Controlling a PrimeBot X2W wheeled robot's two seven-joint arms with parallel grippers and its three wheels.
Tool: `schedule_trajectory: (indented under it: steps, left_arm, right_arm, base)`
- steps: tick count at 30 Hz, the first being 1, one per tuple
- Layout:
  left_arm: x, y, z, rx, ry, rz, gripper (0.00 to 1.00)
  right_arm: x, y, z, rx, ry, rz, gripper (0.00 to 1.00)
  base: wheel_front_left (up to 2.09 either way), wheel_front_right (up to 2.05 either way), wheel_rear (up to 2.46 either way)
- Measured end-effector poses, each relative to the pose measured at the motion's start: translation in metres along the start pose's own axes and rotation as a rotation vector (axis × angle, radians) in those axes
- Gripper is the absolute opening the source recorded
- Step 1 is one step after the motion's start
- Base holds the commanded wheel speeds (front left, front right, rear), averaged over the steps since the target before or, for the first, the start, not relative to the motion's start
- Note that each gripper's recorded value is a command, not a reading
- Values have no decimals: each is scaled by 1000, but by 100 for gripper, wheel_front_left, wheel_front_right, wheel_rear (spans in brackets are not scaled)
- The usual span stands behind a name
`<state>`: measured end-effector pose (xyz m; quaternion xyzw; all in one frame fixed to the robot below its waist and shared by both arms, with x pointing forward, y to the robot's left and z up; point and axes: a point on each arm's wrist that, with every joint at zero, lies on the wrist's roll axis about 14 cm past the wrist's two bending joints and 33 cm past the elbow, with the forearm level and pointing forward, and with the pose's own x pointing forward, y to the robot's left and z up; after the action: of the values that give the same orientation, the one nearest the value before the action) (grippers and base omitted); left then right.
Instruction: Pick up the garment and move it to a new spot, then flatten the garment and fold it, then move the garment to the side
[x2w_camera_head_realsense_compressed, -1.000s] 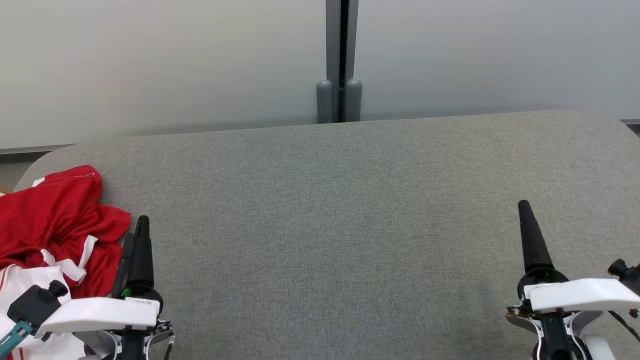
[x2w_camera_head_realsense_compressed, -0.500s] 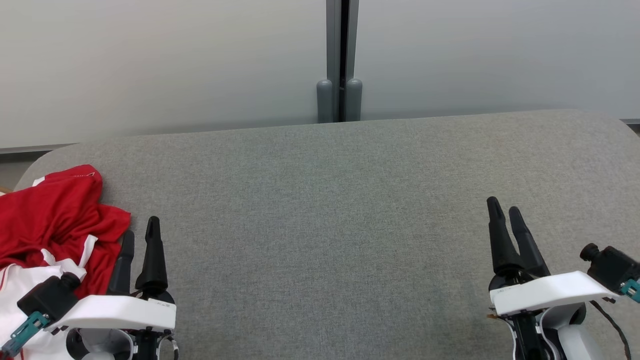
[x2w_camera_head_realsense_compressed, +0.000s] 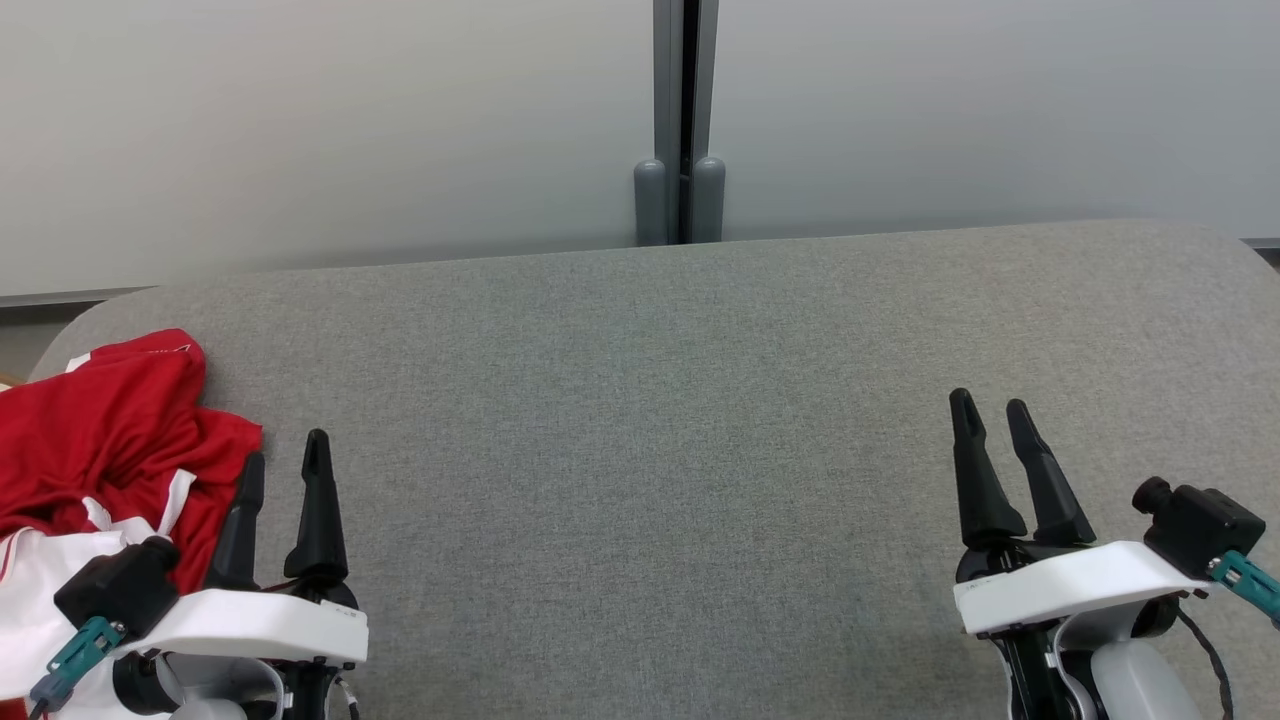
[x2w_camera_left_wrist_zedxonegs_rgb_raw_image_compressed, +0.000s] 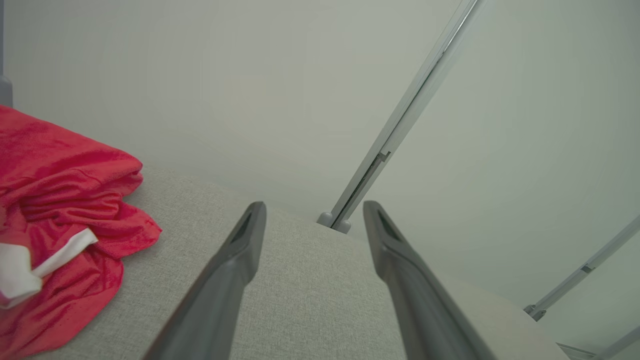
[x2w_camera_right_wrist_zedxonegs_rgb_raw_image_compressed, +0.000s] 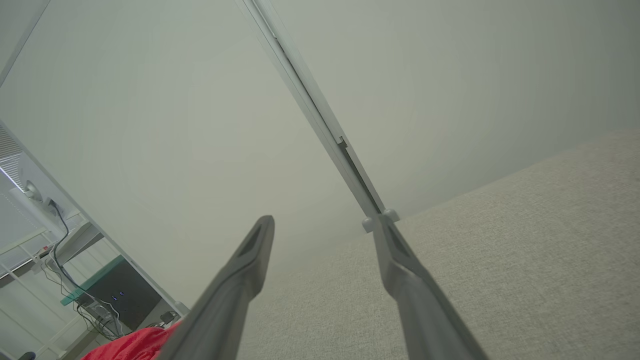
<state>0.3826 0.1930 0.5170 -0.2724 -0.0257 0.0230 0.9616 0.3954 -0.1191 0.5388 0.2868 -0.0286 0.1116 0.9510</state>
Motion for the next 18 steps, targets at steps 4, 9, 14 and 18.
schedule_trajectory:
  steps: [4, 9, 14, 18]
  left_arm:
    - [0, -2, 2, 44, -10, -11, 100]
    - [0, -5, 3, 95, -22, -19, 100]
    - [0, -6, 5, 141, -33, -25, 100]
    - [0, -6, 5, 173, -39, -29, 100]
  right_arm:
    - [0, 1, 0, -47, -2, 8, 100]
    - [1, 4, 1, -105, -10, 20, 100]
    - [2, 8, 1, -158, -14, 38, 100]
    - [3, 12, 0, -198, -14, 51, 100]
  base:
    - [0, 0, 0]
    - [0, 0, 0]
    - [0, 0, 0]
    - [0, 0, 0]
